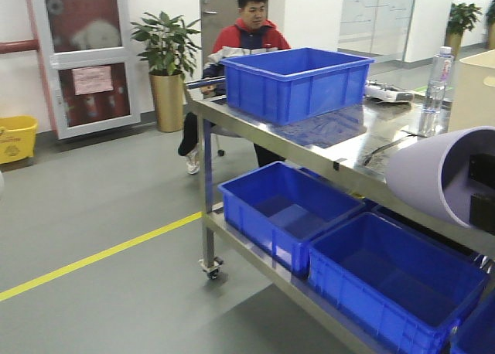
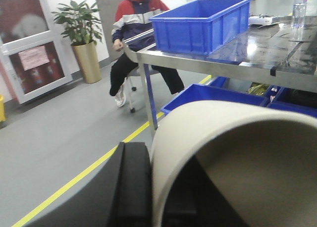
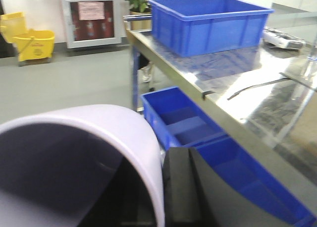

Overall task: Grab cup from conveyor and place in blue bin
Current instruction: 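Hold both cups while the base drives up to the large blue bin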

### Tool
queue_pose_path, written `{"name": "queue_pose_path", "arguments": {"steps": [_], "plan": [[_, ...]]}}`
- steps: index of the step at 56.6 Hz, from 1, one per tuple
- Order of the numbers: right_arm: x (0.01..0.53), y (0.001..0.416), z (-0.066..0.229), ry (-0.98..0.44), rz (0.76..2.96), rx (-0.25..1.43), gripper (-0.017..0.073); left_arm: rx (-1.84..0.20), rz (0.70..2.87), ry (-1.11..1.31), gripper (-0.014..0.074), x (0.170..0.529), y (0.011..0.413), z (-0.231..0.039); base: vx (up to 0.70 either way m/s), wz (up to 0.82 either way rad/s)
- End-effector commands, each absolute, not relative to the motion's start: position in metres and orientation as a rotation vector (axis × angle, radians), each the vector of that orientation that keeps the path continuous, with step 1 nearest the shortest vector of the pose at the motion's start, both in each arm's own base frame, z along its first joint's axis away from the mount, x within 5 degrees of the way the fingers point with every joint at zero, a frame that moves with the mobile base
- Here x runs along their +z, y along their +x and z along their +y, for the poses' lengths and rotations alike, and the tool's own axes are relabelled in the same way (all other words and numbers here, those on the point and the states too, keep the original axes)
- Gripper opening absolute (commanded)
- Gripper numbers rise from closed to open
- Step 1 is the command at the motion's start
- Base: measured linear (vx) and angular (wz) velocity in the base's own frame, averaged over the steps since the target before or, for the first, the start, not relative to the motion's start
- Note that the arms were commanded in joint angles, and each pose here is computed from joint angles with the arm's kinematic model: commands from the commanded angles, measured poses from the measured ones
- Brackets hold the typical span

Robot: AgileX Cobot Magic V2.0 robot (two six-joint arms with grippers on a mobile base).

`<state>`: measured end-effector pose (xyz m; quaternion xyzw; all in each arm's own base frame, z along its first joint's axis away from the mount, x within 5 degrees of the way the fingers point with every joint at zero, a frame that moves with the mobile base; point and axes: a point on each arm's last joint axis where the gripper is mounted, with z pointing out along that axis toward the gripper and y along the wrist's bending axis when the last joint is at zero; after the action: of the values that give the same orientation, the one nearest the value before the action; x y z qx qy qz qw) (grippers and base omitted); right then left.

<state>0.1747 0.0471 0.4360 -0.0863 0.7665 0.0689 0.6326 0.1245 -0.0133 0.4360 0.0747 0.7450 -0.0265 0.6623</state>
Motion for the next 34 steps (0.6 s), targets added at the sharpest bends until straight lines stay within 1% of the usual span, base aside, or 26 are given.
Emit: {"name": "queue_pose_path", "arguments": {"steps": [1, 9, 17, 34], "plan": [[0.4564, 0.1696, 0.0463, -0.198, 1.619, 0.168, -0.0009, -0.065, 1.571, 0.138, -0.0006, 0.4528, 0.1217, -0.0124, 0.36, -0.24], [0.4564, 0.1696, 0.0463, -0.198, 1.619, 0.168, -0.0009, -0.065, 1.570, 0.138, -0.0006, 0.4528, 0.1217, -0.0124, 0.36, -0.33], [0.4564, 0.1696, 0.0463, -0.198, 1.619, 0.168, -0.0009, -0.065, 1.571, 0.138, -0.0006, 0.4528, 0.1217, -0.0124, 0.36, -0.53], [0.4564, 0.1696, 0.0463, -0.198, 1.619, 0.168, -0.0009, -0.065, 1.571, 0.138, -0.0006, 0.4528, 0.1217, -0.0124, 0.35, -0.79]]}}
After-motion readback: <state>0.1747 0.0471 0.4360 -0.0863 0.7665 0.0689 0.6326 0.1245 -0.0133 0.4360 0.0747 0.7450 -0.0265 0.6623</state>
